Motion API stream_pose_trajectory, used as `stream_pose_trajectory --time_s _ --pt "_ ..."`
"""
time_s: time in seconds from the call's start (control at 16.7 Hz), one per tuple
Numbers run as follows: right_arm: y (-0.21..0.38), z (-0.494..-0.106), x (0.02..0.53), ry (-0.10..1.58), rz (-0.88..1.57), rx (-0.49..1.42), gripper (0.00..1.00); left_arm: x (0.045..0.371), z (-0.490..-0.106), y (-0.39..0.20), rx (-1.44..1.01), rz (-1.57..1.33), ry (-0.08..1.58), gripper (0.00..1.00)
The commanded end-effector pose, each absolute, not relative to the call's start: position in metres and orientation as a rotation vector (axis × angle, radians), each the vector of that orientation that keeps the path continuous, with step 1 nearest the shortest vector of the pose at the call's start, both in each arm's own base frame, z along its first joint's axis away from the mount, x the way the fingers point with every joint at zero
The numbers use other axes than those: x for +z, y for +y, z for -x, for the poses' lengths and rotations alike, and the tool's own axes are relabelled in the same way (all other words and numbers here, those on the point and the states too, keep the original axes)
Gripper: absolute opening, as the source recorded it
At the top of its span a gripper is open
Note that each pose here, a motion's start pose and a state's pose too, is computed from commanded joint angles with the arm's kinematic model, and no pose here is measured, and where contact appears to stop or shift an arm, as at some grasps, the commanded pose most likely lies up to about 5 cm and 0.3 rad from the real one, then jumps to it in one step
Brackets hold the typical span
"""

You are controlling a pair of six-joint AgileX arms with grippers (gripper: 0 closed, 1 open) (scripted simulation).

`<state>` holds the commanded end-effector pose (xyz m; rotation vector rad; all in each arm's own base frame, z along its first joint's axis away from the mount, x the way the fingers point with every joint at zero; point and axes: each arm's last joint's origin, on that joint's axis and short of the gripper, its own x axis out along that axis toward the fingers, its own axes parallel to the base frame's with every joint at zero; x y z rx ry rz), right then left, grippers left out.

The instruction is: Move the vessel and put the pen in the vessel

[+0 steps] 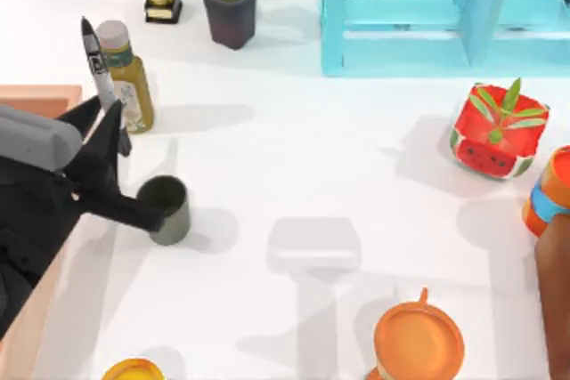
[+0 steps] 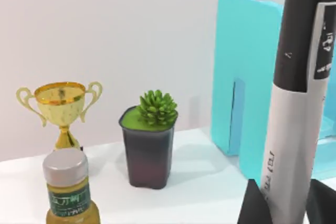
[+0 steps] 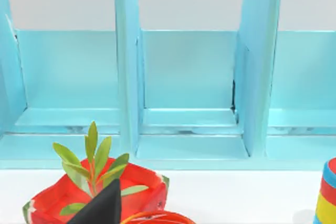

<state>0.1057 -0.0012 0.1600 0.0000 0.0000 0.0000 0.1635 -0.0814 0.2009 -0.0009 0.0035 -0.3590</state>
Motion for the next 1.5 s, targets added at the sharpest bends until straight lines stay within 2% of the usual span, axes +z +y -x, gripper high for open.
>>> stream_pose_trajectory --time_s 0.6,0.9,1.5 --pt "-0.001 -0.106 0.16 0.0 0.0 0.0 1.0 0.187 -0.191 -0.089 -0.351 0.003 0.001 0.0" --pt "-0.001 -0.106 0.16 0.0 0.0 0.0 1.0 0.186 -0.192 -0.09 -0.351 0.003 0.001 0.0" --pt "-0.001 -0.106 0.16 0.0 0.0 0.0 1.0 0.186 -0.192 -0.09 -0.351 0.003 0.001 0.75"
